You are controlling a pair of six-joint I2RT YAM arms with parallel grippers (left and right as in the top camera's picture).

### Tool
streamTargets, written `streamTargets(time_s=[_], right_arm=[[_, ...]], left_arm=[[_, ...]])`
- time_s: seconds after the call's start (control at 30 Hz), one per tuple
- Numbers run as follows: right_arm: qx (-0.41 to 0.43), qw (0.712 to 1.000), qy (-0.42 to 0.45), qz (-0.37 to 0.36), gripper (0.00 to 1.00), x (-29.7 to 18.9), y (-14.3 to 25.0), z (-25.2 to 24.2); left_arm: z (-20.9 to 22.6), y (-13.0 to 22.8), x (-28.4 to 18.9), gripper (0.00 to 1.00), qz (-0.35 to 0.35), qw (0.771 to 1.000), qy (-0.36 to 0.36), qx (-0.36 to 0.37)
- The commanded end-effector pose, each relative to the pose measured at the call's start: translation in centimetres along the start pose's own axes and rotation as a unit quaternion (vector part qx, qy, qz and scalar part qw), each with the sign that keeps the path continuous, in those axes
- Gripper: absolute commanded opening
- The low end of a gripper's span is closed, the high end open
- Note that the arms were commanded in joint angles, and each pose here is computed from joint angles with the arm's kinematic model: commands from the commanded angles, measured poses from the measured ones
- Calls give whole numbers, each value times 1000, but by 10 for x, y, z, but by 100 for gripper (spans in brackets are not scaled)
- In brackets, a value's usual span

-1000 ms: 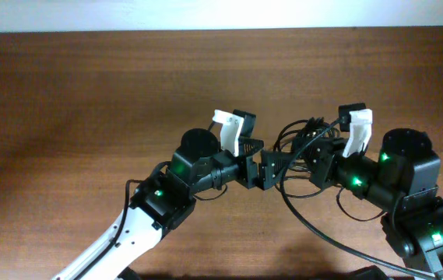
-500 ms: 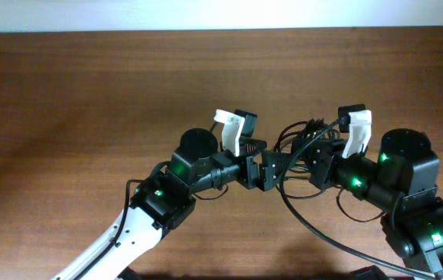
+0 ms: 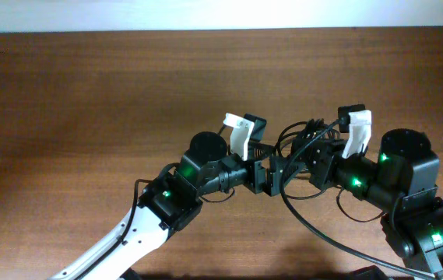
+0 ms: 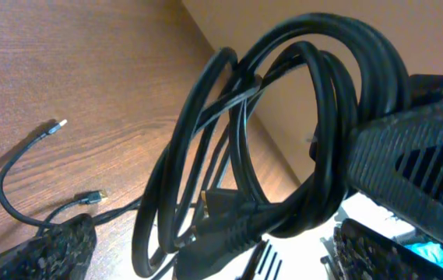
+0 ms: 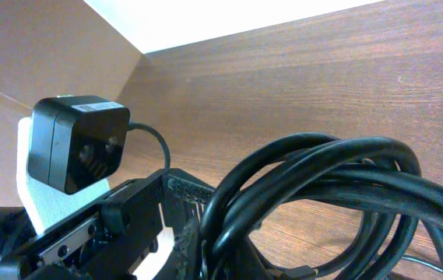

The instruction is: Untangle cables

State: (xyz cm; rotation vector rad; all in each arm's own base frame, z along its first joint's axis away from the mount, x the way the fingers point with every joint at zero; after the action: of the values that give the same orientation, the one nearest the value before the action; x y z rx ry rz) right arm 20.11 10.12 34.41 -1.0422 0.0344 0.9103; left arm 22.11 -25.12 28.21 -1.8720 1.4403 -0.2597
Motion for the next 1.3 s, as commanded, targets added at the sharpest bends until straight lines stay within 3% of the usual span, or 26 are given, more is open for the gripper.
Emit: streamTargets(time_s=[0.0, 0.37, 1.27], right_arm=[[-15, 1000, -12, -11, 4, -6, -3, 7], [-12, 1000, -16, -2, 4, -6, -1, 7], [-2, 1000, -7, 19, 4, -6, 6, 4]], left_arm=[[2, -3, 2, 100, -12, 1000, -16, 2], [20, -3, 0, 75, -33, 995, -95, 0], [35, -13, -7, 78, -67, 987, -143, -6]])
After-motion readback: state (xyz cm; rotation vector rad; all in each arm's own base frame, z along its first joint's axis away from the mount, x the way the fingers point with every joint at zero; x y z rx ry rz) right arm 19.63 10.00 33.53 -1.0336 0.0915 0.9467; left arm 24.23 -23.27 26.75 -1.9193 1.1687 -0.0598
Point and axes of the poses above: each gripper's point midway between its finger pads, its own x axis out along the fingers, its own z axis along the line the jaws close on, y = z × x, the point moved 8 cm from there along -x, back along the fingers, and after that the axes turned 1 degree about -x, right-handed, at the moved point
